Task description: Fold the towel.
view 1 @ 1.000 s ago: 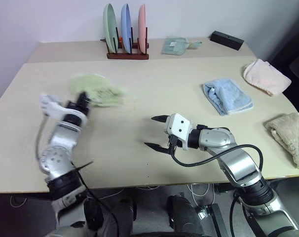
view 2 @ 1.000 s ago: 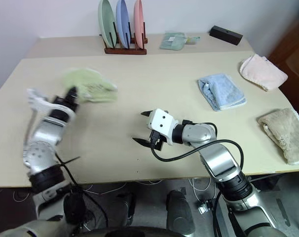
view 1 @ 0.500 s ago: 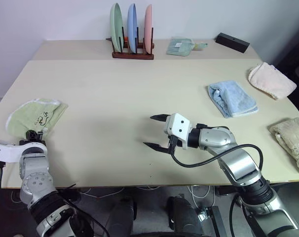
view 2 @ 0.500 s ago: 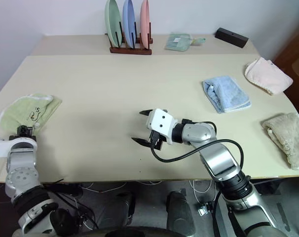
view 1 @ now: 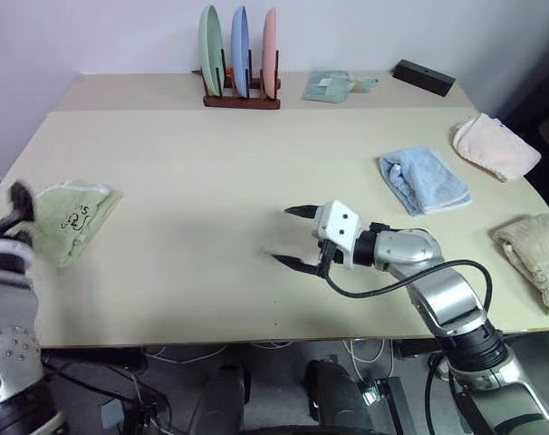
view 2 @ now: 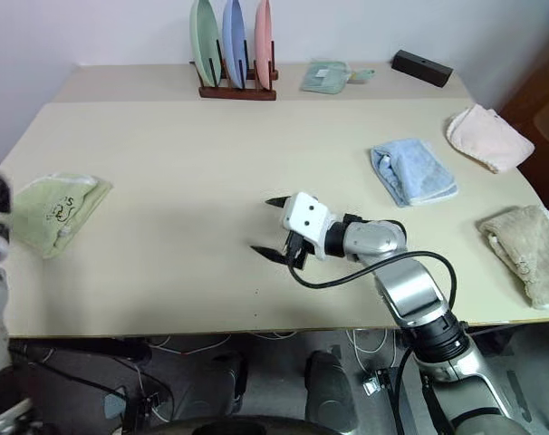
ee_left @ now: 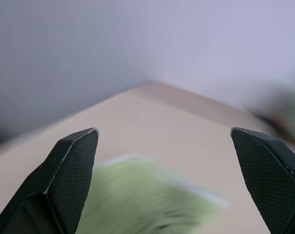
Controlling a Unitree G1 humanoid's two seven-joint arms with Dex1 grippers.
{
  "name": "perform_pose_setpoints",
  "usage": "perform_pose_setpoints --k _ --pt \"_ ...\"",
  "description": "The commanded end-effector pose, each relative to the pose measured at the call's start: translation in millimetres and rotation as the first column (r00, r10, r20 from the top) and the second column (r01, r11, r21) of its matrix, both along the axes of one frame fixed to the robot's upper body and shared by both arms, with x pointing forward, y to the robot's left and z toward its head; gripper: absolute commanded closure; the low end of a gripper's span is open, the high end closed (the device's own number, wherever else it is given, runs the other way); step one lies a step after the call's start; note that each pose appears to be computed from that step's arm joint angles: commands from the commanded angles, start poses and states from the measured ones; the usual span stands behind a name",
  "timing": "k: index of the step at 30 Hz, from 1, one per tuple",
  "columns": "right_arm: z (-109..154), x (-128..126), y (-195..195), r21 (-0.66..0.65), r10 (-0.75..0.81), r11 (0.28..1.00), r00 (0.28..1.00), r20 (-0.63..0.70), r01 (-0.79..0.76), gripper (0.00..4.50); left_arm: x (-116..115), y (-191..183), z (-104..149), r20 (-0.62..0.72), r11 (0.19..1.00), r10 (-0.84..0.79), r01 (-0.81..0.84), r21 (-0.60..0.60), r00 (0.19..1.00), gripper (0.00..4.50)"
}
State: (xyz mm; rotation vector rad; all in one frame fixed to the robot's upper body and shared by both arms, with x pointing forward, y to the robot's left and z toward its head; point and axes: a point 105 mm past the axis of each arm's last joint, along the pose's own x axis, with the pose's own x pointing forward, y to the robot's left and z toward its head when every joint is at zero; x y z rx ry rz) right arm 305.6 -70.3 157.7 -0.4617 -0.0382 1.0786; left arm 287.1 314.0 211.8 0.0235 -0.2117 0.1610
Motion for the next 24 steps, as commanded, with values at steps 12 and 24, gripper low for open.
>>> perform_pose_setpoints --k 12,24 --pt "-6 20 -99 0.042 -0.337 0.939 0.937 -0.094 0.342 0.00 -3 -86 -71 -0.334 0.826 -0.469 0.540 0.160 0.817 0.05" --pt "-9 23 -109 0.040 -0.364 0.929 0.927 -0.091 0.368 0.00 -3 -99 -81 -0.347 0.804 -0.508 0.579 0.139 0.788 0.05"
